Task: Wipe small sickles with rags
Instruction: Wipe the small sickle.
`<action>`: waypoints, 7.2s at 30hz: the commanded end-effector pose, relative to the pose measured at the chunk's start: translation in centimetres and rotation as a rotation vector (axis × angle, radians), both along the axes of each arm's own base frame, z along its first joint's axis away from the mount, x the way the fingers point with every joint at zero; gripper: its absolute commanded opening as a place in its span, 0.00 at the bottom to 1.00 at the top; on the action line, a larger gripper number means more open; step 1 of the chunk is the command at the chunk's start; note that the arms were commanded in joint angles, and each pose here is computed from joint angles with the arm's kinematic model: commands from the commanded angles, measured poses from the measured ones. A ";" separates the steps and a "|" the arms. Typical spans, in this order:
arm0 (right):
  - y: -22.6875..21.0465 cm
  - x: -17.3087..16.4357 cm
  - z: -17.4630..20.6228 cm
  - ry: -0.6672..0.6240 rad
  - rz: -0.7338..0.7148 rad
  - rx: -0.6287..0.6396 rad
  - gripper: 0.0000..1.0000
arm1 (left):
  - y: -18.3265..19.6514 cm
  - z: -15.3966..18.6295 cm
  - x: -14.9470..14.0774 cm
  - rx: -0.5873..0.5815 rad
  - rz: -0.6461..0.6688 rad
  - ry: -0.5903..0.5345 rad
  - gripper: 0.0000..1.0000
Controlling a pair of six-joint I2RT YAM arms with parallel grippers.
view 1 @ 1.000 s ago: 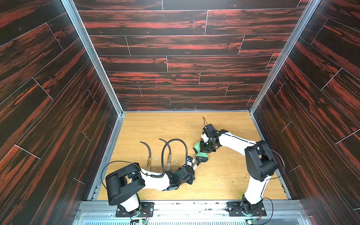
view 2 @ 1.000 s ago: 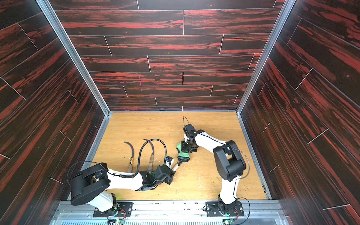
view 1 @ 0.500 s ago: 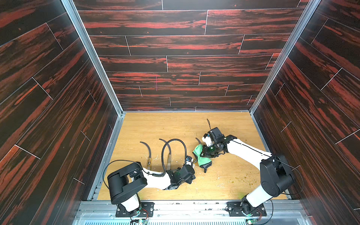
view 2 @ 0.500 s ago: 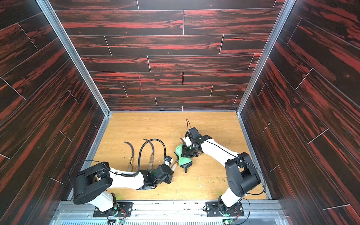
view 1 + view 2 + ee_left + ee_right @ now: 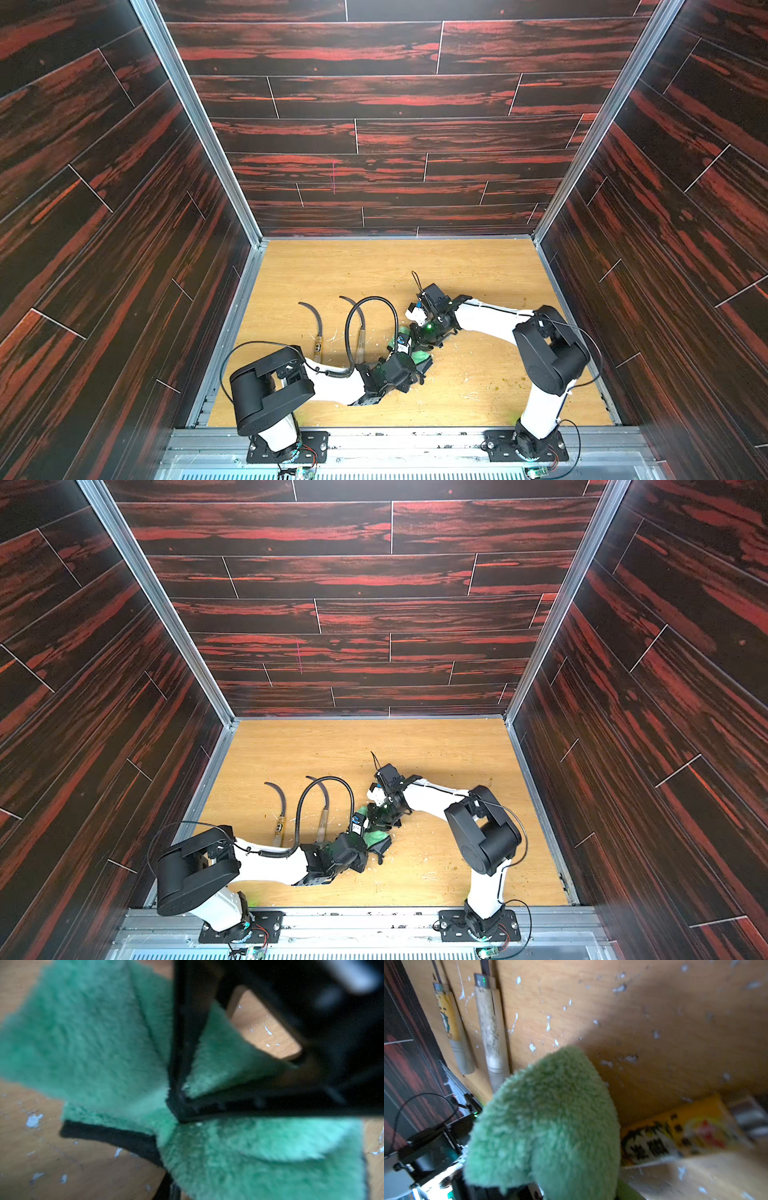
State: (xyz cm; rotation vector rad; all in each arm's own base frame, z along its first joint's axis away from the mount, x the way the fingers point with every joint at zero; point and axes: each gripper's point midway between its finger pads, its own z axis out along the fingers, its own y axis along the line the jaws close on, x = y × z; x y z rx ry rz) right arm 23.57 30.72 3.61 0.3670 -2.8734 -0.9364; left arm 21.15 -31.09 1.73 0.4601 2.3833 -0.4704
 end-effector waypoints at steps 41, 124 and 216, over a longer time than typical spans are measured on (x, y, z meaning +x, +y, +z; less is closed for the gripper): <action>-5.3 9.6 10.3 -0.250 -0.135 0.197 0.00 | 1.6 0.5 -0.3 0.135 0.011 0.049 0.43; -12.6 11.3 -8.1 -0.040 -0.178 -0.491 0.00 | 2.3 -3.3 -3.5 0.143 -0.173 0.270 0.00; -10.7 19.0 7.3 -0.154 -0.570 0.065 0.00 | 1.0 -3.3 -3.7 0.154 -0.204 0.218 0.00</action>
